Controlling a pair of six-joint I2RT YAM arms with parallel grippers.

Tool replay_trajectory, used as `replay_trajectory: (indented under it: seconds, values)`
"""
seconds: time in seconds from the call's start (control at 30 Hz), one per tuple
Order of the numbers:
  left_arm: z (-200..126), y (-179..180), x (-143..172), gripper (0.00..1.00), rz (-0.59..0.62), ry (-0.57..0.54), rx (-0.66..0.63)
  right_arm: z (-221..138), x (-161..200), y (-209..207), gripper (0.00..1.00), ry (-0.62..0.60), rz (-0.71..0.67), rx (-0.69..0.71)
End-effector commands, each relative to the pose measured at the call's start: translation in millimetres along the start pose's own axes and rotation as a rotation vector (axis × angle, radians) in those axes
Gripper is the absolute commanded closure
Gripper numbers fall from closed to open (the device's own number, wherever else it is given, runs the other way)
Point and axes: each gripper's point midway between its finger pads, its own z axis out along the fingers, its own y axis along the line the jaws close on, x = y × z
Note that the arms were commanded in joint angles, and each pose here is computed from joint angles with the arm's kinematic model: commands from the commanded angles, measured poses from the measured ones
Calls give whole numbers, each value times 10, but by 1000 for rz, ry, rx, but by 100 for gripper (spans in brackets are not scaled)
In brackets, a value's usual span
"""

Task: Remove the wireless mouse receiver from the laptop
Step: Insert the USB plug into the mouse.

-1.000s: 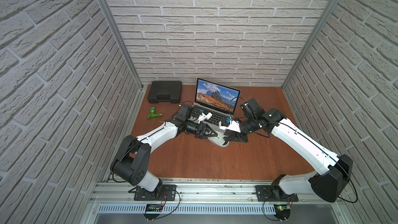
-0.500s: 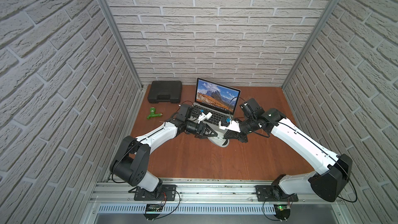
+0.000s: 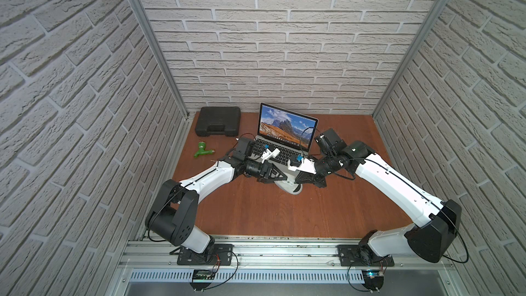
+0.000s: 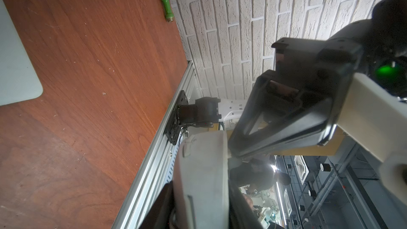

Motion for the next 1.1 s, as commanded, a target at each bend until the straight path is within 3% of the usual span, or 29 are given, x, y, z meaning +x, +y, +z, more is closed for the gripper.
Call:
replay_trajectory:
  seconds: [0.0,1.07]
  values:
    - [-5,-242,-79,100,103,14,61,31,-12,-10,97,44,-31,9]
    - [5,-188,-99,100,104,18,56,8,186,-148,97,240,-19,82]
